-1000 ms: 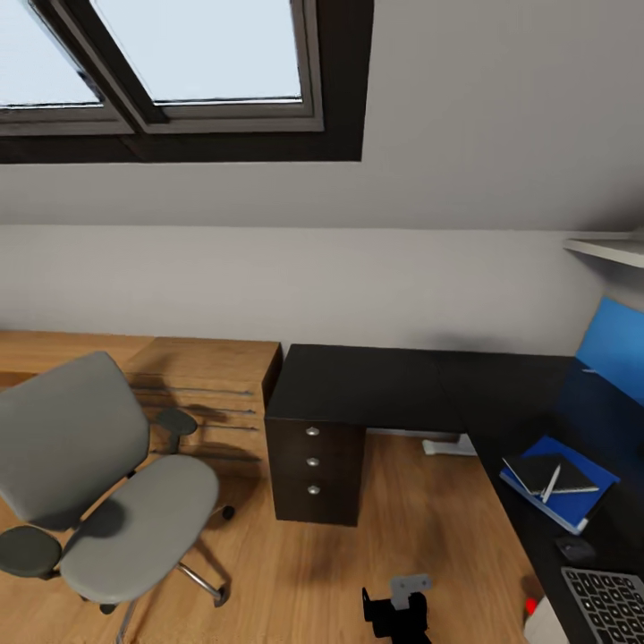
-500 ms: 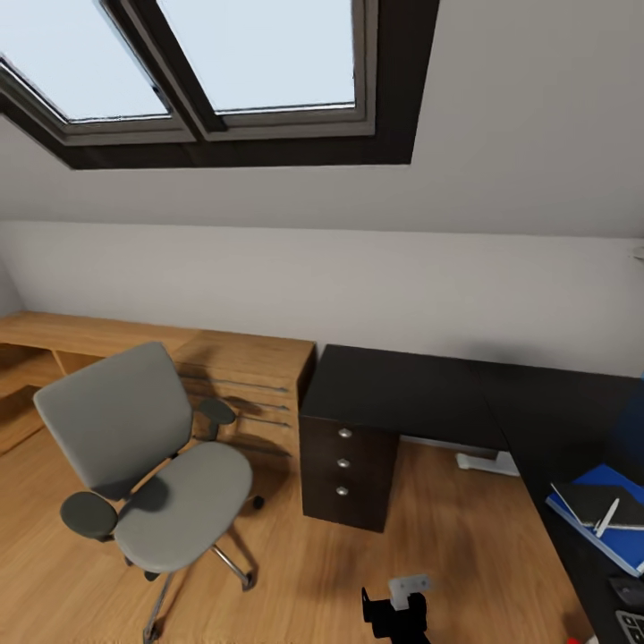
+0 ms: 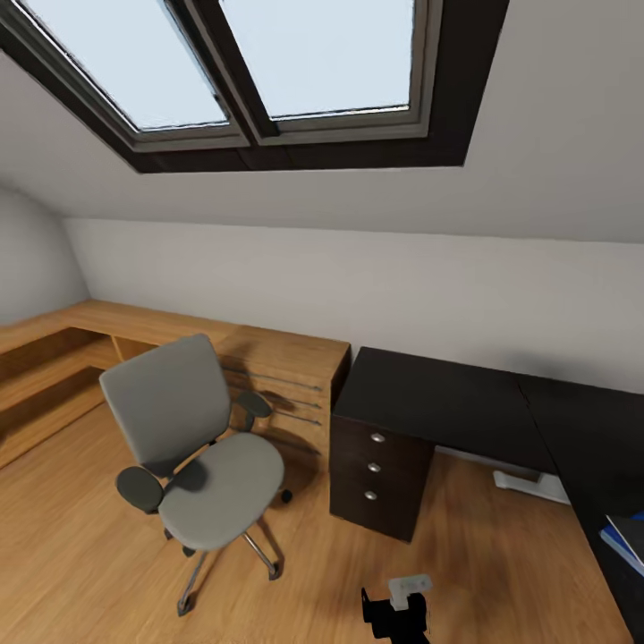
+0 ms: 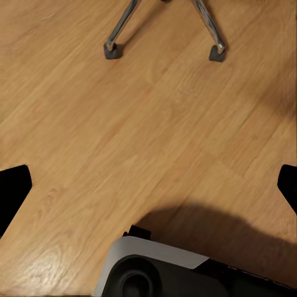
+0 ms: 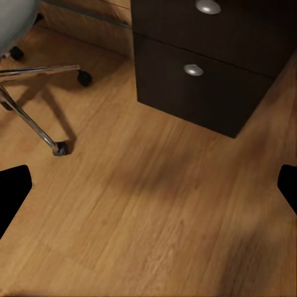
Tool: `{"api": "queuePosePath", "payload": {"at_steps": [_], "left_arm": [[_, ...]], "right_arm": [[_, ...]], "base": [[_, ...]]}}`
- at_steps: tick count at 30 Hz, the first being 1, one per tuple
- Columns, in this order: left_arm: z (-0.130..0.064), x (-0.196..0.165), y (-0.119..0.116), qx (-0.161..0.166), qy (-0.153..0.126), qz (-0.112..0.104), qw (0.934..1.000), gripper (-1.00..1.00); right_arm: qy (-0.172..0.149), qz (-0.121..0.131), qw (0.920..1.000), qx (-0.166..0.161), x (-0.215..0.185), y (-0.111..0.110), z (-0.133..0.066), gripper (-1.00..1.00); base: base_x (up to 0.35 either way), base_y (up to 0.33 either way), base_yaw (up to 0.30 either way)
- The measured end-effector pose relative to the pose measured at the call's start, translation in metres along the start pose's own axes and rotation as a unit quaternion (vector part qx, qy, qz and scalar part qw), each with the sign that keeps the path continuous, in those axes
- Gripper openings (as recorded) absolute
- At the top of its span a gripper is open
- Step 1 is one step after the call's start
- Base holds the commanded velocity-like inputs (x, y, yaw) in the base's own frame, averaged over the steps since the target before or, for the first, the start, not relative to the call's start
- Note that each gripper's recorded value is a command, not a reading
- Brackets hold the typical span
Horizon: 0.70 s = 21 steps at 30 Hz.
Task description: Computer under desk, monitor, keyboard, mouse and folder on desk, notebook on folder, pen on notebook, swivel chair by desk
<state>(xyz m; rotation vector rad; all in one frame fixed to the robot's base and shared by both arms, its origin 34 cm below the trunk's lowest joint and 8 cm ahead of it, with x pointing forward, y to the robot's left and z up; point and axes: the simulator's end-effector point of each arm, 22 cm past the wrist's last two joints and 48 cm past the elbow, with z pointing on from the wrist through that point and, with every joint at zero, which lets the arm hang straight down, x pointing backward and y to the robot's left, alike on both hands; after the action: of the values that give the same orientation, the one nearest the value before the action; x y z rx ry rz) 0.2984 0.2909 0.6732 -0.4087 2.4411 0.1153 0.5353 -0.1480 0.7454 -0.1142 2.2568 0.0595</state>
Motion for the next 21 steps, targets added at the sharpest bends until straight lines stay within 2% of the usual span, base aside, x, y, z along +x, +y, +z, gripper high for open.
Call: {"api": "queuePosePath", "payload": {"at_steps": [21], "left_arm": [[0.0003,-0.0015,0.0009,0.000,-0.002,0.000,1.0000,1.00]], "right_arm": [[-0.003,0.001,1.0000,0.002,-0.0013,-0.0020,-0.0005,1.00]], "base": [[0.000,0.000,0.274]]}}
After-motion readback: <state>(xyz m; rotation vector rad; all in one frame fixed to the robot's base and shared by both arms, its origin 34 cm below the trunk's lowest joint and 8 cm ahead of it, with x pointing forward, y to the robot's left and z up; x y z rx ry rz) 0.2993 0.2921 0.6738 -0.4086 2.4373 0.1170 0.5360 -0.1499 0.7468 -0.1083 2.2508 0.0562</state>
